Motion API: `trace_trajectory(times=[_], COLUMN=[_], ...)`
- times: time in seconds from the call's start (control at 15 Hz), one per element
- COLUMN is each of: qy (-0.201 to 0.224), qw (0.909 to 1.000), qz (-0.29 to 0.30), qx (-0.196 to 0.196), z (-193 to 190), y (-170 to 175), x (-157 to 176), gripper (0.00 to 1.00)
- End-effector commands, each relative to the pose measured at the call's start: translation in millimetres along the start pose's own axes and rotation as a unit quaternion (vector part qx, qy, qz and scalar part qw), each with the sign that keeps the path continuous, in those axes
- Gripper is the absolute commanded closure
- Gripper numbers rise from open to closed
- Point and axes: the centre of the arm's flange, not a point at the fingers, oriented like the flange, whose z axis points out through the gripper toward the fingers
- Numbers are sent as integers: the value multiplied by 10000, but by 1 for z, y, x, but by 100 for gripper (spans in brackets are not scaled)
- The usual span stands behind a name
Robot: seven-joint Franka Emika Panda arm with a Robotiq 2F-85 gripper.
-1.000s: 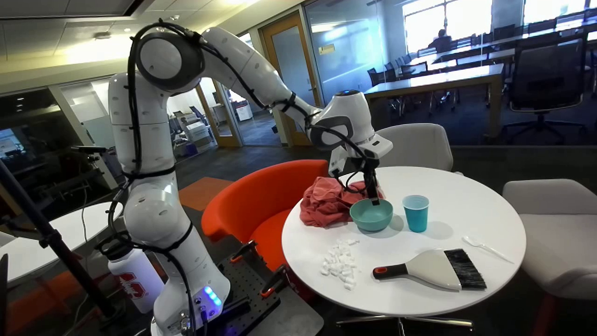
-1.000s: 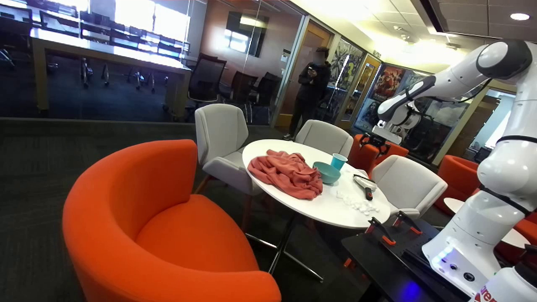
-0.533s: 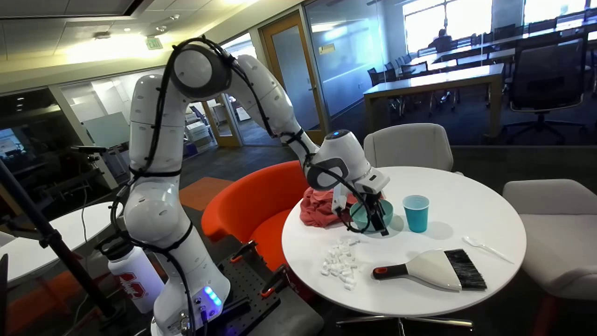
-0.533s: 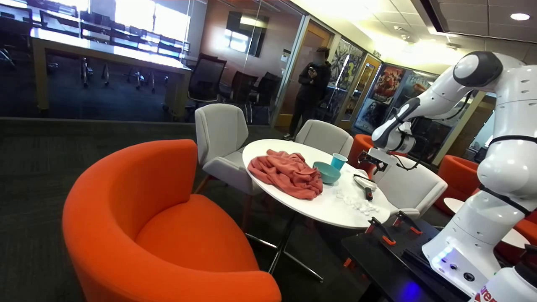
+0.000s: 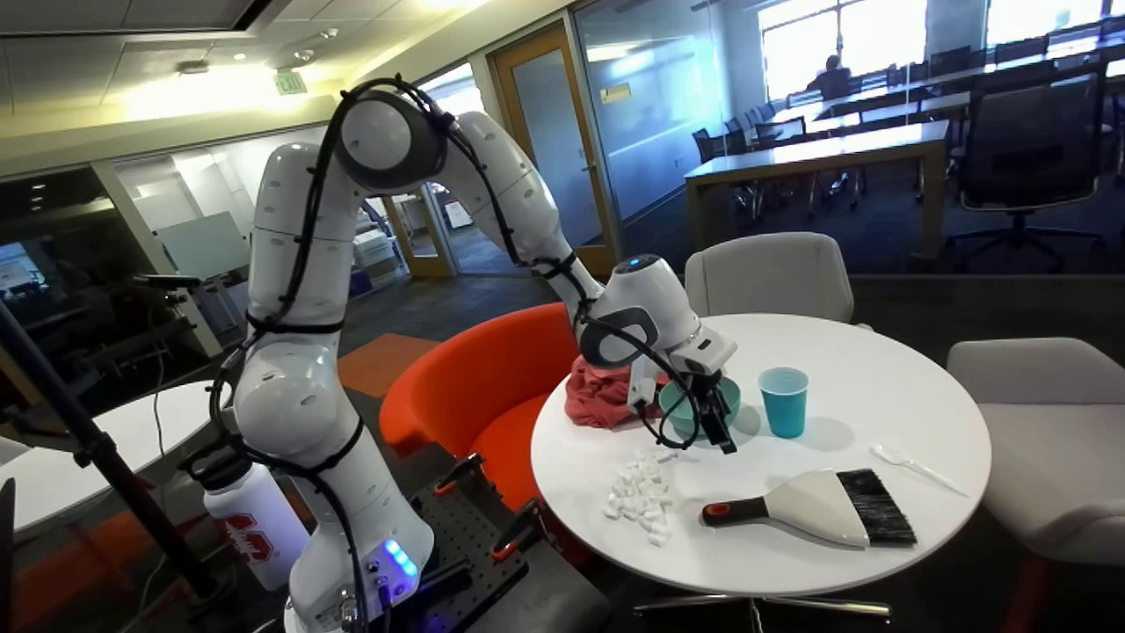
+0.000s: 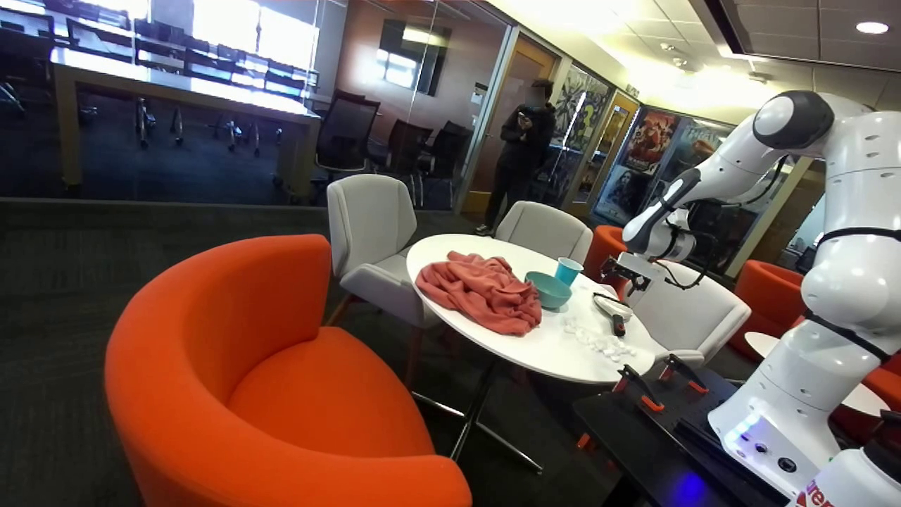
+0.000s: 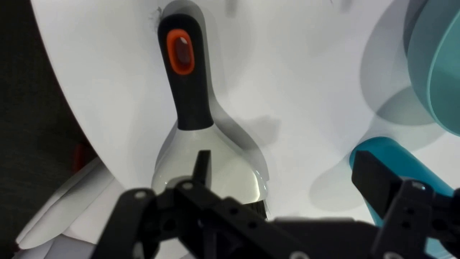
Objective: Use the brush to sweep the papers on the table
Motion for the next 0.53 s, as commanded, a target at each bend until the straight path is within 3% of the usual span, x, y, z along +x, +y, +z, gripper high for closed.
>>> trace_trajectory(times=[0.0,0.27,0.47], qy=[140,418,884], qw=[9998,9985,9958], qz=[-87,-51,64], qx=[-93,-358,-213], z=[-7,-7,6], y=[15,43,53], x=[-26,-46,-52], gripper=[0,0,0])
